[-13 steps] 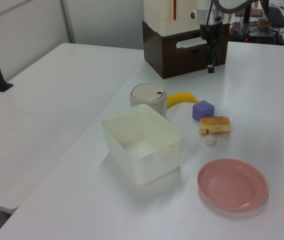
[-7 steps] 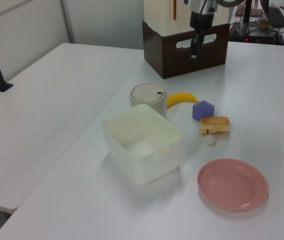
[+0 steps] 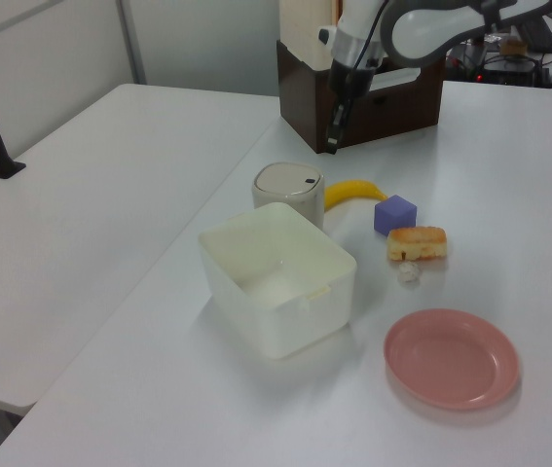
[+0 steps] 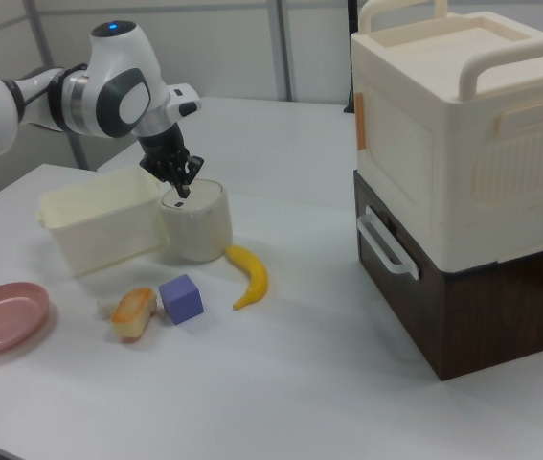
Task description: Open the trash can
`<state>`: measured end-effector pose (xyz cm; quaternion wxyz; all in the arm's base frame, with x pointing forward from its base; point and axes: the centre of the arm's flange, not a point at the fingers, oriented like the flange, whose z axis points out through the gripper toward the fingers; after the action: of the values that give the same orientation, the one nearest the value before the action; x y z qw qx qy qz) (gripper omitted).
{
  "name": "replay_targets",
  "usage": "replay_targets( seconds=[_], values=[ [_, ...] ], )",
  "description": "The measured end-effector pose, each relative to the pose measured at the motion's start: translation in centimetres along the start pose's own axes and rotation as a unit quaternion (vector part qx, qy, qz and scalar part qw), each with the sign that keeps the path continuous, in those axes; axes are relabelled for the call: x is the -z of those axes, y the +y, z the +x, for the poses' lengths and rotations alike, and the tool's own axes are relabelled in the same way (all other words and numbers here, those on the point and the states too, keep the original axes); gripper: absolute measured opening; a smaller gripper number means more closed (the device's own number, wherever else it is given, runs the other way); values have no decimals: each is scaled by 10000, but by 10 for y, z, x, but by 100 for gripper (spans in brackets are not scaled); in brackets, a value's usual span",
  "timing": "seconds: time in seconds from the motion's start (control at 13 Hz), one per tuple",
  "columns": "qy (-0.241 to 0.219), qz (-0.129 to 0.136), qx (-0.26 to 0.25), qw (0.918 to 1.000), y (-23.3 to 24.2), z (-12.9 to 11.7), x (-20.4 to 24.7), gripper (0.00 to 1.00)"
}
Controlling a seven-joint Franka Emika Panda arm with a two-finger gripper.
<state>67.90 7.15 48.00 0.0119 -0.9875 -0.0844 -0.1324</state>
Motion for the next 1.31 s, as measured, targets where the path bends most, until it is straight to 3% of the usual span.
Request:
replay_targets(
  seconds=[0.15, 0.62, 1.31],
  values=[
    [283, 0, 68, 9996, -9, 11, -8, 1],
    [544, 18, 140, 9984, -24, 21, -53, 1],
    [858, 5, 106, 9963, -23, 31, -41, 2]
  ],
)
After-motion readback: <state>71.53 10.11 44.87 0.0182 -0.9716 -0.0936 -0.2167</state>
